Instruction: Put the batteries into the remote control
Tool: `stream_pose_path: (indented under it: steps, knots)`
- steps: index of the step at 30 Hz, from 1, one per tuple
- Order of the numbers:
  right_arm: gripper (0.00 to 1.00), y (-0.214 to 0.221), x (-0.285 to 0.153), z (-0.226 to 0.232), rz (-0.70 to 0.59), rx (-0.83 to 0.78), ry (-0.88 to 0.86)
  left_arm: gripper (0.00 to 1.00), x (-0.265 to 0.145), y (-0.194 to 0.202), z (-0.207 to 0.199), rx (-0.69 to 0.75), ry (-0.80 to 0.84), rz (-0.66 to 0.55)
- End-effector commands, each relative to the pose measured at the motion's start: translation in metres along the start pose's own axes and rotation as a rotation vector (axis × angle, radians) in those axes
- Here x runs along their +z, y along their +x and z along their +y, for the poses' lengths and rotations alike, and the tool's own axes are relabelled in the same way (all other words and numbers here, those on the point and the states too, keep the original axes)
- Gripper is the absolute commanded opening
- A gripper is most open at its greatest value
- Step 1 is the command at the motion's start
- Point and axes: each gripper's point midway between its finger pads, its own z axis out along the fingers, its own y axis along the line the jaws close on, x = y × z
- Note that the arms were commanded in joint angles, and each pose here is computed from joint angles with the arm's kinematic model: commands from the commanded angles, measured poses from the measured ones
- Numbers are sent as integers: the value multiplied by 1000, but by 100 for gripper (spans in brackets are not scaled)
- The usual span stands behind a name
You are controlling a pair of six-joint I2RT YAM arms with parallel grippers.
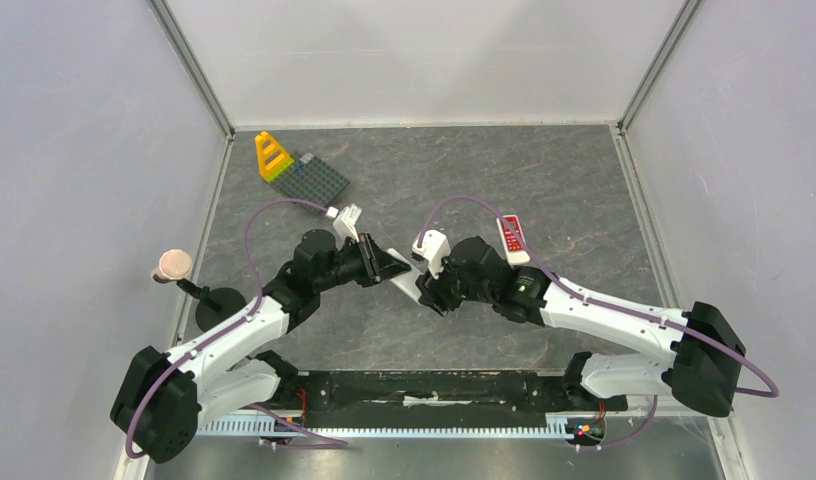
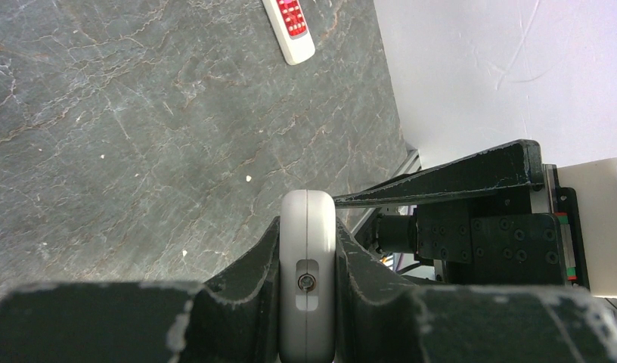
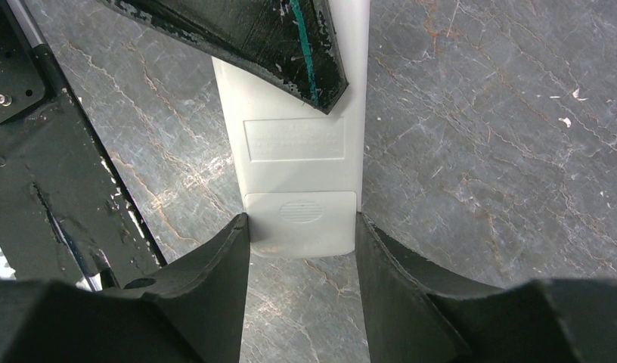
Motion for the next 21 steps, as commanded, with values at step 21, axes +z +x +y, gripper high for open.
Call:
stream_pose_path:
  steps: [21]
  knots:
    - [72,-32,-1,-2,-28,12,24,2,-14,-18,-69,-140,261,23]
